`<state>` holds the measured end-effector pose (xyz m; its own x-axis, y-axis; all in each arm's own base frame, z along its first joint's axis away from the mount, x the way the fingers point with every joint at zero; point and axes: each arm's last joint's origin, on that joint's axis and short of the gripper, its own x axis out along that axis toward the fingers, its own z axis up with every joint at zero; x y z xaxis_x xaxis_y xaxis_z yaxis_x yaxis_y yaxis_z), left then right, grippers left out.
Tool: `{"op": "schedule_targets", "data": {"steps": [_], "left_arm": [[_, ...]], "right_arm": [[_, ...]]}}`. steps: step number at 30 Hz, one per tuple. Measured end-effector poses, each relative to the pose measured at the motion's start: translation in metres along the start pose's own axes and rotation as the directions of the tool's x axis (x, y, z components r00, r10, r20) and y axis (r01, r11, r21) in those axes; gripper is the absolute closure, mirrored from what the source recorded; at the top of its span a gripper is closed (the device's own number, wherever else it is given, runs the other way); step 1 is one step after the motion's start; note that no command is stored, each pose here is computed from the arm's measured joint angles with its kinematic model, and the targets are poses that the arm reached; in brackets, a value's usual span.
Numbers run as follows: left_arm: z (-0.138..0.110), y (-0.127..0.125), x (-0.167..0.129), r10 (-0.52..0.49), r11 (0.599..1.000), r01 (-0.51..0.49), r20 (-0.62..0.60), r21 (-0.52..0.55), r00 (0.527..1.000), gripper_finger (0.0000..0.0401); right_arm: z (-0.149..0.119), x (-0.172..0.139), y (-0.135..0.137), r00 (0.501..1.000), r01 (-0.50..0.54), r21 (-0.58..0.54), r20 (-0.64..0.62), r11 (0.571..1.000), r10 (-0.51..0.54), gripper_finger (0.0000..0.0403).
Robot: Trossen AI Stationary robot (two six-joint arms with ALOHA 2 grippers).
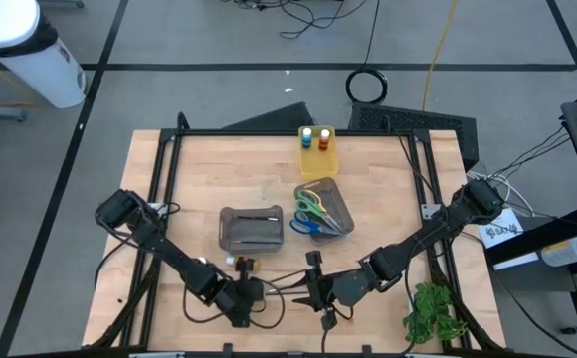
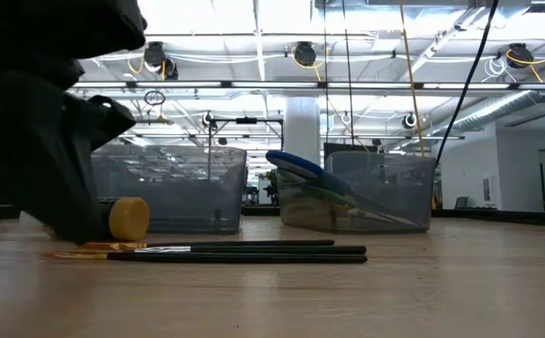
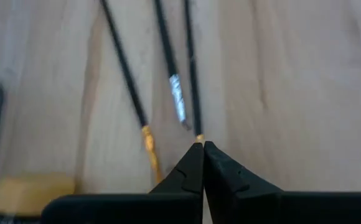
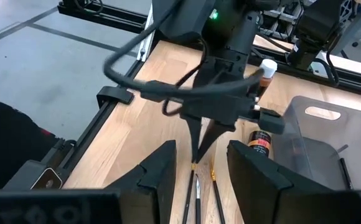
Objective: Pick & Place Paint Supplies
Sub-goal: Put the bottom gold paint brush into the left black bin
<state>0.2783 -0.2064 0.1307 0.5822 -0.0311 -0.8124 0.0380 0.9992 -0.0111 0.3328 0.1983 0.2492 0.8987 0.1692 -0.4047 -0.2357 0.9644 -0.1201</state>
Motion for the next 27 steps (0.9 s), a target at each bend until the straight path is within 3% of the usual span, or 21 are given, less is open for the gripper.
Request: {"op": "schedule_targets", "data": {"steps": [27], "left_arm": [[-0.0033, 0.0055, 0.0012, 0.015, 0.998, -0.018, -0.052, -0.066, 0.999, 0.0388]], "right_arm": [[0.0000, 0.0000, 0.0000, 1.000, 0.000, 0.006, 0.000, 1.000, 0.000, 0.0273]]}}
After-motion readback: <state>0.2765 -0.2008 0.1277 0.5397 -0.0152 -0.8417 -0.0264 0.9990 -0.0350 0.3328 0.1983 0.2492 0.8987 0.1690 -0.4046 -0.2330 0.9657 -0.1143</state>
